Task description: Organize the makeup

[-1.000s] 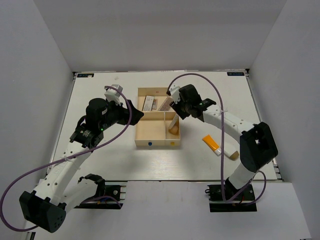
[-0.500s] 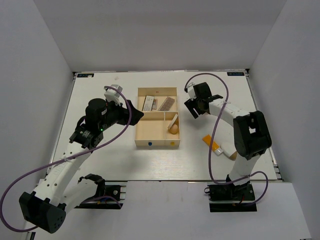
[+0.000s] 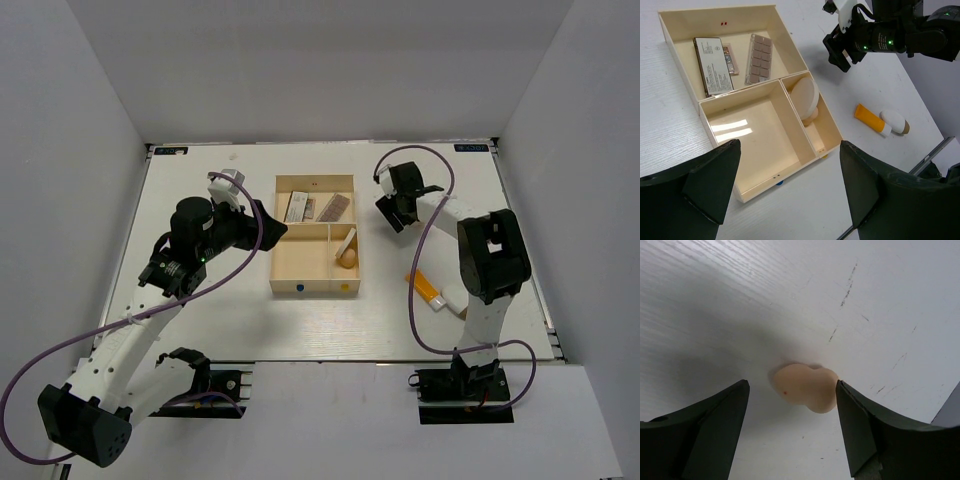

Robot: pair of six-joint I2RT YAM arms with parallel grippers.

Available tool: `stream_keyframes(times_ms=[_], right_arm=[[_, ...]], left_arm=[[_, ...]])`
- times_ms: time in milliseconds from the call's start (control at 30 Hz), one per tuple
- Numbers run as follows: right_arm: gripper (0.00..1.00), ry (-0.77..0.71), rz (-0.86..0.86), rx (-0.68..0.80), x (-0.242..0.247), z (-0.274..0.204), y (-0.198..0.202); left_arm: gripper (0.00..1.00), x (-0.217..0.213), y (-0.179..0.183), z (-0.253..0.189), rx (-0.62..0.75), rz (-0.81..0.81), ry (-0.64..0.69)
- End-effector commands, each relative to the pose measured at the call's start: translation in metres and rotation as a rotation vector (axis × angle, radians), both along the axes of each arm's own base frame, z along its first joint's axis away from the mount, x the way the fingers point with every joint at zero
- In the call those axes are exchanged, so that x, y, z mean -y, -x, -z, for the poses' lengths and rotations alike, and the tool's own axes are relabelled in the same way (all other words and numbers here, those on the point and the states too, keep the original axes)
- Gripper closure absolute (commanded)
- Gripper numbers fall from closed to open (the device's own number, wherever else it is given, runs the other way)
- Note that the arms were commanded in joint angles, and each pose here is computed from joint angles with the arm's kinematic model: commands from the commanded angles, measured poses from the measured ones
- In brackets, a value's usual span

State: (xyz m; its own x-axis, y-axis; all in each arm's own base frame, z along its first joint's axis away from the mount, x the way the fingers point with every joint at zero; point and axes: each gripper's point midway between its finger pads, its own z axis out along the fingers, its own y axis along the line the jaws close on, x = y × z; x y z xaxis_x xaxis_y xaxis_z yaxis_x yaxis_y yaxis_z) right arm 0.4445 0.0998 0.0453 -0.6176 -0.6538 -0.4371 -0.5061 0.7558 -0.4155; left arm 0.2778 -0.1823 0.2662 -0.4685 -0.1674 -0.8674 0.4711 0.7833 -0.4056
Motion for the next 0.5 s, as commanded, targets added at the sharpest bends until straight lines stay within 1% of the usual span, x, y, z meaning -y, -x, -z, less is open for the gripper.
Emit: stream_keyframes(times_ms=[0,33,67,167,200,233,267,367,467], right_arm=[[0.28,0.004,0.016,0.053,0.003,-0.009,-0.021],[0.30,0.008,0.024,0.045,0.007,-0.009,-0.022],[0.38,0.003,0.018,0.038,0.004,-0.007,-0.021],[0.50,0.000,0.017,0.010,0.007,-0.002,-0.019],[0.56,-0.002,0.013,0.001,0.006,0.000,-0.018],[0.59,-0.007,0.012,-0.006,0.006,0.000,-0.017],[0.65,-0.006,0.013,-0.010,0.007,0.000,-0.017],[0.73,-0.009,0.009,-0.025,0.007,0.002,-0.015],[0.89,-0.016,0.004,-0.036,0.006,0.001,-0.012]], left_arm=[[0.10,0.002,0.004,-0.004,0.019,0.015,0.008],[0.10,0.001,0.004,-0.003,0.017,0.013,0.008],[0.10,0.002,0.004,-0.004,0.018,0.015,0.009],[0.10,0.001,0.004,-0.004,0.020,0.015,0.009],[0.11,0.002,0.004,-0.004,0.020,0.018,0.010],[0.10,0.002,0.004,-0.004,0.019,0.018,0.009],[0.11,0.002,0.004,-0.004,0.020,0.018,0.010],[0.10,0.002,0.004,-0.004,0.019,0.016,0.010],[0.10,0.001,0.004,-0.006,0.026,0.015,0.011]])
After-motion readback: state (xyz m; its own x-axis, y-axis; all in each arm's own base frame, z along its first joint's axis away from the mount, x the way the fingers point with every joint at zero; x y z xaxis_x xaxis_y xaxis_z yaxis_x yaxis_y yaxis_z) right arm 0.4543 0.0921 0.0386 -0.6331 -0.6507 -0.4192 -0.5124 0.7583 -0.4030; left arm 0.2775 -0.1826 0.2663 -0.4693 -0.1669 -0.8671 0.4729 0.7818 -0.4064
